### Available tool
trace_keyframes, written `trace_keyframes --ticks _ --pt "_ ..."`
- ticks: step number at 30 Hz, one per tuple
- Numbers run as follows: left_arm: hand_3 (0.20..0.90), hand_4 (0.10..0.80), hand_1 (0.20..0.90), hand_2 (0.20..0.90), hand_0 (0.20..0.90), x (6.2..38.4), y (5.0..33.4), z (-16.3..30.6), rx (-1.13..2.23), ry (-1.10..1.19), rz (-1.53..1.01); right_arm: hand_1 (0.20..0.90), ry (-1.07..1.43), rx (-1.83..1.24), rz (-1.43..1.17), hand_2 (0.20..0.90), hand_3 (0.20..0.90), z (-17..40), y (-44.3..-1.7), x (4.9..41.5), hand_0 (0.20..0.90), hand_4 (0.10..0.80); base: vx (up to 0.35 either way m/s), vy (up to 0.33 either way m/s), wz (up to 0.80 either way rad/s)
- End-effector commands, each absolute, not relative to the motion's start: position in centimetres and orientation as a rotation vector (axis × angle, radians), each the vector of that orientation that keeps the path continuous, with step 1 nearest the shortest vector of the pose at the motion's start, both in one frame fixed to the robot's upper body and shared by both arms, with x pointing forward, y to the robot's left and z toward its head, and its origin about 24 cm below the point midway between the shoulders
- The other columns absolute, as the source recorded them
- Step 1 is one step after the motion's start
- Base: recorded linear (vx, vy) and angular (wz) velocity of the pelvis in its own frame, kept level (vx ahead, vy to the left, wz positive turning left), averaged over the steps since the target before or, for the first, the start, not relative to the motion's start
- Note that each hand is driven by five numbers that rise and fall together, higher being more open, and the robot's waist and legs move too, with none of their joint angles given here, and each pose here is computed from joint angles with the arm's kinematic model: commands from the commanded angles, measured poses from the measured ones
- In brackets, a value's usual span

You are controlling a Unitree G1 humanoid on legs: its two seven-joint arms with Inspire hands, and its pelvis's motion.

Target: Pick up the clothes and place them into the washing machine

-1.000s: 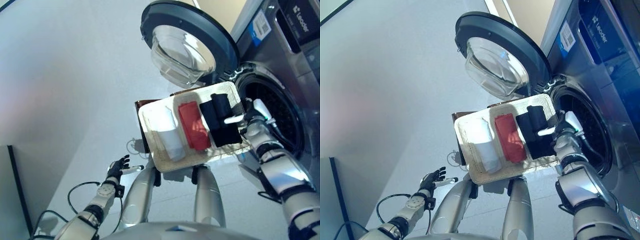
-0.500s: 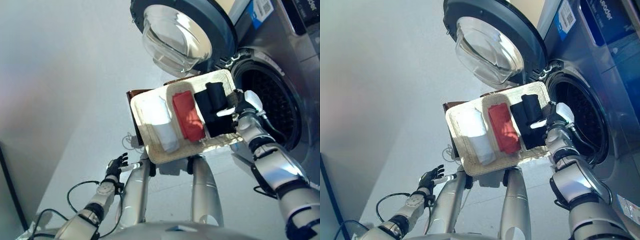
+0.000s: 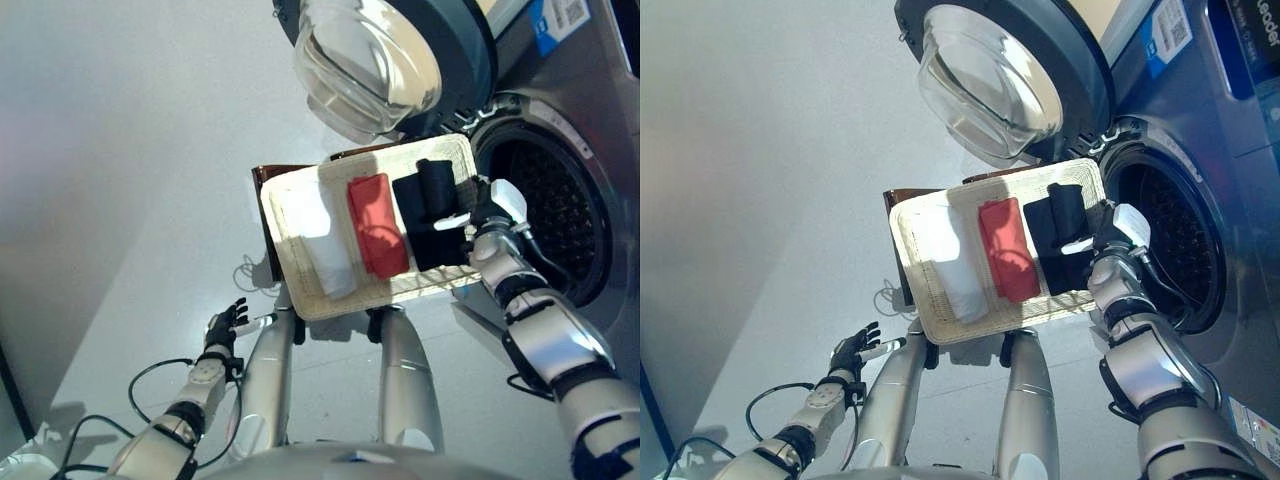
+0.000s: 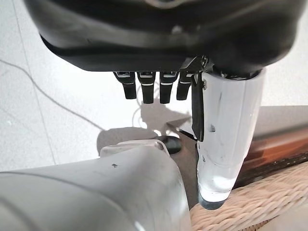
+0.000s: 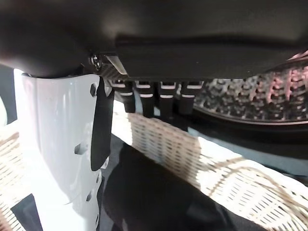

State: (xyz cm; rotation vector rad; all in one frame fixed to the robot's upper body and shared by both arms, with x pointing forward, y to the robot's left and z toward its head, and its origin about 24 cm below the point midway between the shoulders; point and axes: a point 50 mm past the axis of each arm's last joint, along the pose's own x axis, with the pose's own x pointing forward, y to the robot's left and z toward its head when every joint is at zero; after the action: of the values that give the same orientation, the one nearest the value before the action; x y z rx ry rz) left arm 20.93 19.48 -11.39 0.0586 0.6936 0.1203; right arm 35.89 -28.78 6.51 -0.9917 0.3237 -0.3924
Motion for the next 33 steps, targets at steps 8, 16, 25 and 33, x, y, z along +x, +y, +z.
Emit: trace_keyframes --ticks 8,16,25,33 --pt "0.900 0.800 0.900 0.900 0.900 20.8 22.4 -10.8 0.092 0.665 0.218 0.900 0.158 -0.933 -0.186 0.900 0.900 6.5 -22.9 37.2 0.900 0.800 0.006 0.005 0.05" --pt "0.900 0.800 0.900 0.900 0.900 20.9 22.6 -10.7 0.108 0.660 0.219 0.900 0.172 -0.907 -0.183 0.900 0.900 5.6 -22.8 36.7 0.900 0.800 0.020 0.000 0.06" --pt "0.900 0.800 0.900 0.900 0.900 21.4 22.3 -10.5 0.133 0.650 0.199 0.900 0.263 -0.924 -0.234 0.900 0.900 4.6 -24.9 36.1 0.900 0.800 0.001 0.000 0.00" --pt "0.900 0.800 0.900 0.900 0.900 20.7 22.3 -11.0 0.132 0.670 0.192 0.900 0.310 -0.950 -0.306 0.900 0.900 5.1 -27.5 35.6 0.900 0.800 0.000 0.000 0.00"
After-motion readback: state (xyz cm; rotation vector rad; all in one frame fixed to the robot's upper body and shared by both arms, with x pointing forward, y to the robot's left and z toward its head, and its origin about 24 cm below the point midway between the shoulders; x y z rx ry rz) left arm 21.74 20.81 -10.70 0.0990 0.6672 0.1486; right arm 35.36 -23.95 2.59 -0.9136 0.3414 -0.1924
